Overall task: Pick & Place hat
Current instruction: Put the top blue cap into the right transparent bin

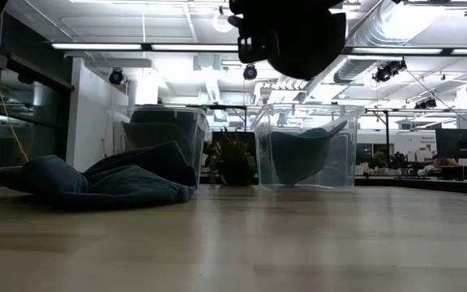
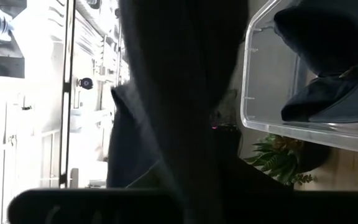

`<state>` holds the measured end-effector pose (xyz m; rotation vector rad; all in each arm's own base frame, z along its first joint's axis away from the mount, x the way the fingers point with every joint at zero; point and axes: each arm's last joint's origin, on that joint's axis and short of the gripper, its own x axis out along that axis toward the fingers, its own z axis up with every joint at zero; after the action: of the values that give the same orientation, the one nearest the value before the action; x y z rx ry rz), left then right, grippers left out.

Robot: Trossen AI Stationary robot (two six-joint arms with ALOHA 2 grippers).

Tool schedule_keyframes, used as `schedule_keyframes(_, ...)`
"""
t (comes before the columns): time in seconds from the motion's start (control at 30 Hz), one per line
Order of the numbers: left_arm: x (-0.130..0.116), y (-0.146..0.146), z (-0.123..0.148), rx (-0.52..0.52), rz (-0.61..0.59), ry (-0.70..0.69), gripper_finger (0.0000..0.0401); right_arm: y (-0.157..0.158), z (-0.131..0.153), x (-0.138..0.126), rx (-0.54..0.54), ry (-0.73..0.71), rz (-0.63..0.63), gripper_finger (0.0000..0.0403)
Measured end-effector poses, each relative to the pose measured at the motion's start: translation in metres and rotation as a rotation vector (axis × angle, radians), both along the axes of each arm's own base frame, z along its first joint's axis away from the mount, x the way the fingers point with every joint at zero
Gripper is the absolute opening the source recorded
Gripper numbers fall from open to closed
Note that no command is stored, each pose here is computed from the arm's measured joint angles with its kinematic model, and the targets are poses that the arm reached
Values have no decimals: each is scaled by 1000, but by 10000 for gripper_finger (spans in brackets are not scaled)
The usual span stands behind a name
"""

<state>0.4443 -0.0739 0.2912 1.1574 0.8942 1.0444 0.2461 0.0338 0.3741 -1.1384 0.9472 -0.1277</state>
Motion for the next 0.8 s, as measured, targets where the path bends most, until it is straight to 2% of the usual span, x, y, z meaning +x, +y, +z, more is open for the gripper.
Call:
schedule_keyframes(0.23,-3,-4,3,-34,-4,-115,97,-2,-1,-3,-57,20,-51,6)
schedule_keyframes(0.37,-13,-6,19,-85,-16,-273,118,-3,-1,-4,-72,24,-73,6)
schedule_keyframes(0.63,-52,-2,43,-162,6,-536,126,-5,-3,-8,-132,53,-110,6)
schedule_keyframes(0.7,-65,1,46,-205,2,-602,127,-5,-3,-8,-135,52,-114,6)
schedule_keyframes(0.8,-83,6,49,-349,1,-740,127,-6,-2,-8,-165,50,-130,6)
